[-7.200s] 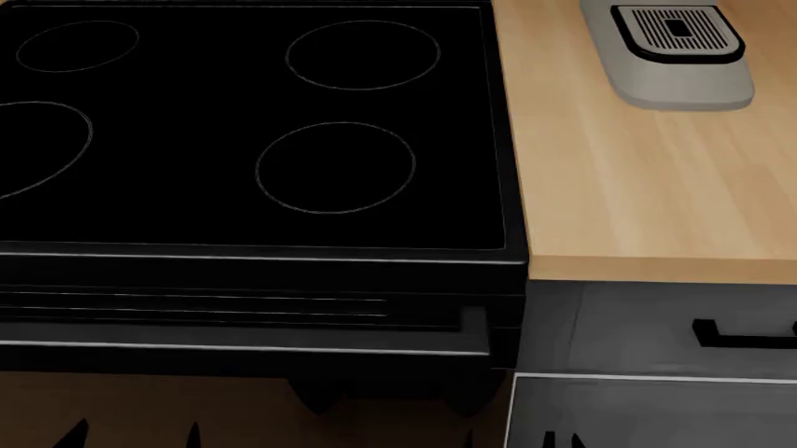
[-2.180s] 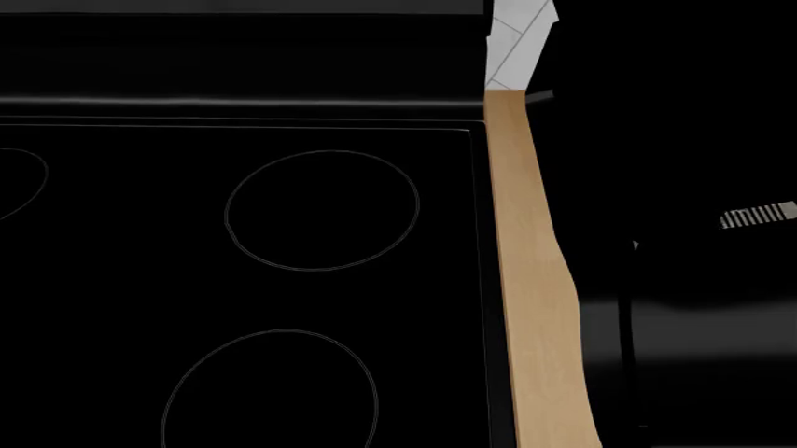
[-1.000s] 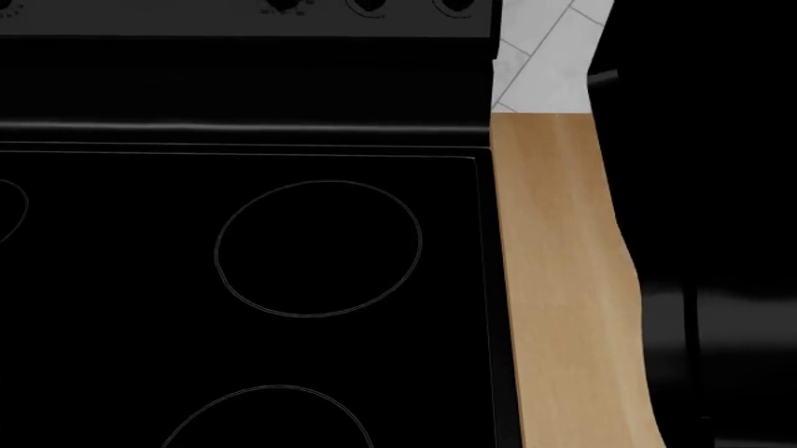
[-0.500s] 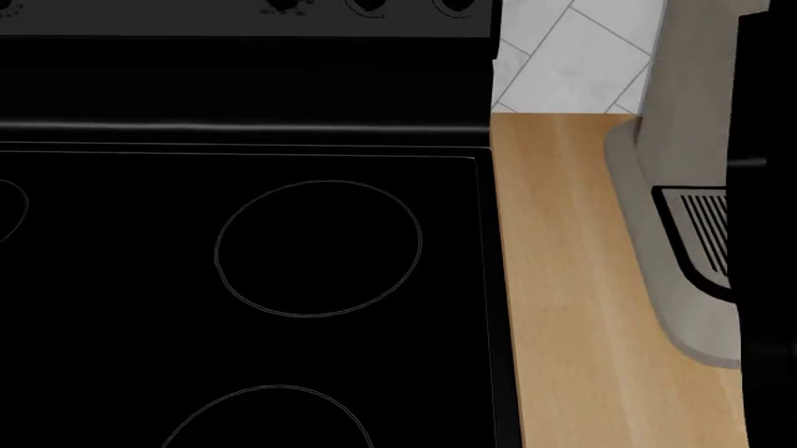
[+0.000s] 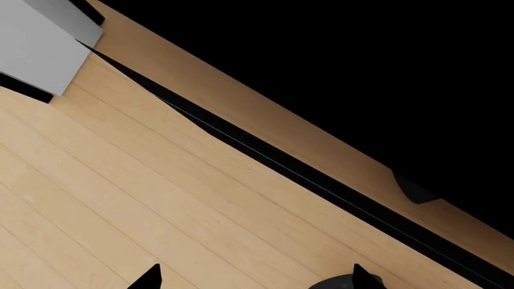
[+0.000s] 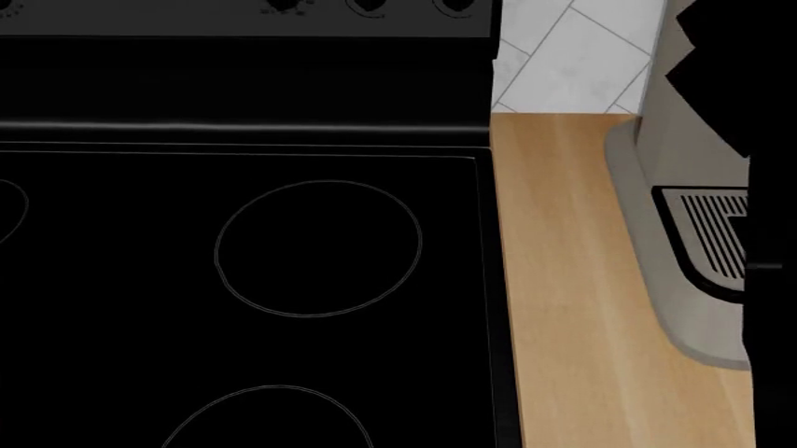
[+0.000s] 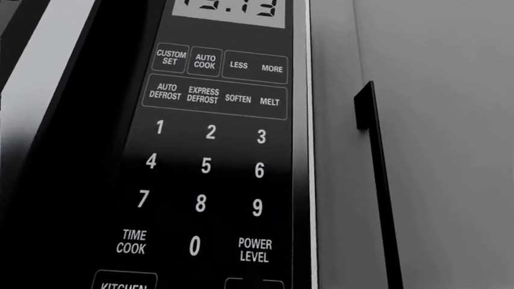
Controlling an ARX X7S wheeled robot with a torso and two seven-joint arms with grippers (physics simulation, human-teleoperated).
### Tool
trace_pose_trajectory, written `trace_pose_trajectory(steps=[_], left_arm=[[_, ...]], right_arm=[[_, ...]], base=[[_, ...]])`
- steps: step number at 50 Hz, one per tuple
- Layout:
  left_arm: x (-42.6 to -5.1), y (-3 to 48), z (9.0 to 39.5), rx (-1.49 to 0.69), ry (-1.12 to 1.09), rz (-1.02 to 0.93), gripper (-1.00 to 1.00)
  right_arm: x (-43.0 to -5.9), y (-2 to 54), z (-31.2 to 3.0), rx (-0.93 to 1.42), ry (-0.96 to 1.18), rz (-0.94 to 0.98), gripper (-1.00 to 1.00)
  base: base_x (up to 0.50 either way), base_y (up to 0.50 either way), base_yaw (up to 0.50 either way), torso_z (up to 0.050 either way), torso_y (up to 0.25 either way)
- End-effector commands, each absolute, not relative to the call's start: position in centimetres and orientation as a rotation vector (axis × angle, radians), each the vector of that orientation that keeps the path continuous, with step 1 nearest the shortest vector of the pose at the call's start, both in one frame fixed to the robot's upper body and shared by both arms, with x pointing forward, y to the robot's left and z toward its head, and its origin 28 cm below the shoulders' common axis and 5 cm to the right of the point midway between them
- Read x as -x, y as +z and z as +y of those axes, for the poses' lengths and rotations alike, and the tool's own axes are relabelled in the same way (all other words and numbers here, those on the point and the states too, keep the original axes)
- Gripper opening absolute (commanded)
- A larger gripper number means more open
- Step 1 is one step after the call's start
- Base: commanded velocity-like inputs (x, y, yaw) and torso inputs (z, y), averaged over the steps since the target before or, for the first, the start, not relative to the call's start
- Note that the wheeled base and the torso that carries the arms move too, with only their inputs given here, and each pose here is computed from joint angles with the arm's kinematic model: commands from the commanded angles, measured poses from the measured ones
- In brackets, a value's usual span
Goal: Press the stop button on the microwave
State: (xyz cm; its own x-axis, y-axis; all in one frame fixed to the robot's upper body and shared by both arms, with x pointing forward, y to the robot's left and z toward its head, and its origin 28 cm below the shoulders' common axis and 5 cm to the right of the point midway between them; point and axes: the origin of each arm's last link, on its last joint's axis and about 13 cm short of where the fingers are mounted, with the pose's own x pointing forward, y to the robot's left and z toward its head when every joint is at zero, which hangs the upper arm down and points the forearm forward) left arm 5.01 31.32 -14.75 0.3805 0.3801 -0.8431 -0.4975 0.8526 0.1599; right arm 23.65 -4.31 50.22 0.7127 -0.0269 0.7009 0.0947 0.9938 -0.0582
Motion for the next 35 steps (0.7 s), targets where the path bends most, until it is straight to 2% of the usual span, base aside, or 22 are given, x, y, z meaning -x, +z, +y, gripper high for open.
trace_pose_trajectory(steps=[1,35], left_arm=[[-5.0,-14.8,31.3,0.127,0.562,1.039,1.0],[-5.0,-14.8,31.3,0.127,0.562,1.039,1.0]], right_arm=[[-24.5,49.1,-4.4,0.109,-0.081,-0.748,-1.0],[-25.5,47.9,-4.9,0.125,-0.1,-0.71,-1.0]], base=[[0.0,0.0,0.0,0.0,0.0],[0.0,0.0,0.0,0.0,0.0]])
